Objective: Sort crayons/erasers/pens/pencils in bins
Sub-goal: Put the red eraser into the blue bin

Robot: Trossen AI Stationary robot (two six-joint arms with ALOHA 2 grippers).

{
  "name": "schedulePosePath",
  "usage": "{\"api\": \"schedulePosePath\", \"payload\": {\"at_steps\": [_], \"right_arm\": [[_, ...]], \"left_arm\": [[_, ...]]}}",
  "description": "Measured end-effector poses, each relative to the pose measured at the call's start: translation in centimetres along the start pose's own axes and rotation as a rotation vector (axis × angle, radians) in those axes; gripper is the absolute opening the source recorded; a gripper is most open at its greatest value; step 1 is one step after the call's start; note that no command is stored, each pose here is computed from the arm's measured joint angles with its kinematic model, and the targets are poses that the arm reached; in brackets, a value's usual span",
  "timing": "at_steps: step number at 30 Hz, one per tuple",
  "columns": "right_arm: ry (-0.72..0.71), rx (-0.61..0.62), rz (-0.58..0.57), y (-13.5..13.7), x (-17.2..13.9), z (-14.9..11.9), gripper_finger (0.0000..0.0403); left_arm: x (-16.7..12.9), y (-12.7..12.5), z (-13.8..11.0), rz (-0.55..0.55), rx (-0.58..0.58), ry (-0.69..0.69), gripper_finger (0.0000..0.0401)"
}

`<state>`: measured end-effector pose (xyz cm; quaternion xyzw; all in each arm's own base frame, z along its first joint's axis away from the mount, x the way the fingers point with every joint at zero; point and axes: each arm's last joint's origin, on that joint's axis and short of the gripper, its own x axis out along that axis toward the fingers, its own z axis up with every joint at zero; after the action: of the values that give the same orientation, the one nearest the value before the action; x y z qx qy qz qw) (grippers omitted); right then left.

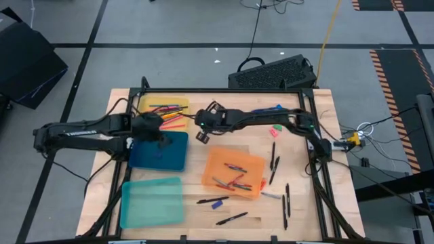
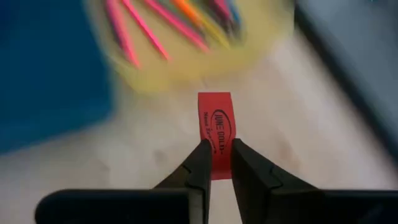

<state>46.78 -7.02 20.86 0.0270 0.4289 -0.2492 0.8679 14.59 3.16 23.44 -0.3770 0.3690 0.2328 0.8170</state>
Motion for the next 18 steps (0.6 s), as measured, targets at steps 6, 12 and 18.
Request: {"api": "schedulePosePath", "payload": {"at_steps": [6, 12, 18], "right_arm": [[-0.163, -0.257, 0.085, 2.1, -7.1, 1.0, 0.0035], [-0.266, -0.3, 0.098, 2.3, -11.8, 0.3, 0.0034], [-0.37, -0.264, 0.11, 2.3, -13.3, -0.3, 0.0031]], "left_arm": [[1.4, -0.5, 3.0, -0.189, -0.144, -0.062, 0.0319], [1.8, -2.3, 5.5, -0.459, -0.167, -0.159, 0.0321], [2.8, -3.6, 7.0, -0.62, -0.208, -0.2, 0.0321]]}}
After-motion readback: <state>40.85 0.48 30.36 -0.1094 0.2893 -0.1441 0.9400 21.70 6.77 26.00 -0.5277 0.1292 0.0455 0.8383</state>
